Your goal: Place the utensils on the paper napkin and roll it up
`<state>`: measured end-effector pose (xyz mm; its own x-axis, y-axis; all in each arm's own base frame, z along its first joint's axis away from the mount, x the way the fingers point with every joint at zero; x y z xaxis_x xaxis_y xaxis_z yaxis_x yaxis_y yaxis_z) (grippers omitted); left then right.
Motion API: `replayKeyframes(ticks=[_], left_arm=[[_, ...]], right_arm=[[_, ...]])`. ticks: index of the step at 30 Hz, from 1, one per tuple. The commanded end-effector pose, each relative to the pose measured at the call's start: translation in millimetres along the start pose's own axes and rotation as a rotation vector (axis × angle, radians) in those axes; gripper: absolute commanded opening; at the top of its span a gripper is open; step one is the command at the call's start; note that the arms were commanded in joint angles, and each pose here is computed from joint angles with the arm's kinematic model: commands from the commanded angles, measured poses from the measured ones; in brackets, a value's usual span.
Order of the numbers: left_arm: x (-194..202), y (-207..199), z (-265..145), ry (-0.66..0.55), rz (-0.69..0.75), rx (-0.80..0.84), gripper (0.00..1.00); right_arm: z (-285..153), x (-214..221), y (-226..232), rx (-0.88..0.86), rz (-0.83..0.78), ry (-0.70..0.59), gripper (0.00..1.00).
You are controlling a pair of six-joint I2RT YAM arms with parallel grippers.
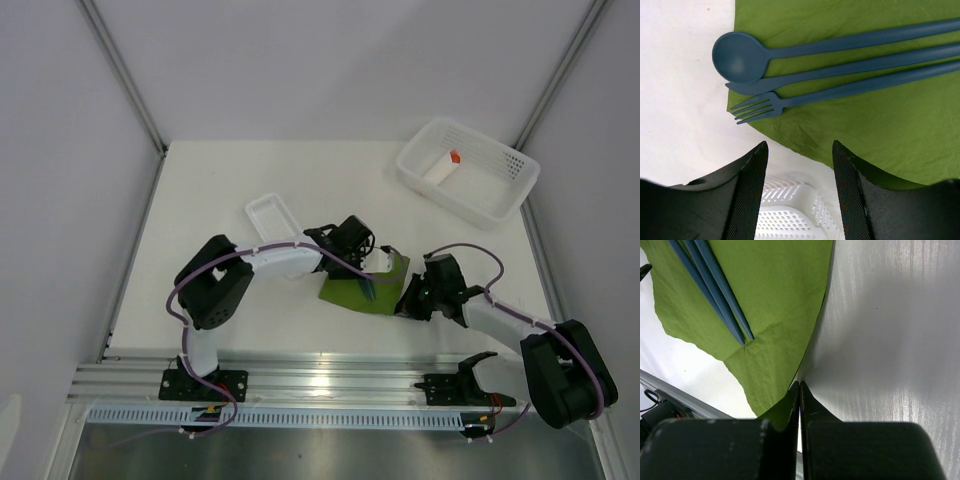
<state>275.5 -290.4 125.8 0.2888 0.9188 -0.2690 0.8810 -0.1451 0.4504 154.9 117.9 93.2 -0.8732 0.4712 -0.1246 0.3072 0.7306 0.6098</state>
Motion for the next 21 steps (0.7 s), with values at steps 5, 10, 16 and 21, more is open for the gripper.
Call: replayKeyframes(ticks=[5,10,16,21], left_arm=[[-7.3,13.4,-7.1,-0.072,-0.002,-0.038,0.58],[-7.3,16.3,-11.3,-0.085,-0.024,-0.047,0.58],[-9.5,19.0,-18.0,-0.103,-0.05,-0.06,0.58],[-11.3,21.7,-23.2,-0.111,-0.077,-0.07,0.58]], right_arm=[[-3.9,-10.1,20.7,-0.118,0.001,-0.05,0.0],[3.5,-19.7,33.0,-0.143,-0.022,-0.058,0.0],[7.9,-35.2,57.6,-0.203,-0.075,-0.092,0.0],[18.5,-44.6,65.0,-0.207,-0.094,-0.101,0.0]])
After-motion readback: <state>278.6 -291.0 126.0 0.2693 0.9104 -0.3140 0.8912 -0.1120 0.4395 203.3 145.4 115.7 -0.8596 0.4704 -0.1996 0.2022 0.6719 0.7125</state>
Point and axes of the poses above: each gripper's point midway between its finger pads, its own z axis out along the fingers, its own y axis along the line the jaws close on, x = y × z, the point moved 10 cm from there along -z, back along the fingers, and after that the axes turned 9 degrees about z, right-handed, at the moved point
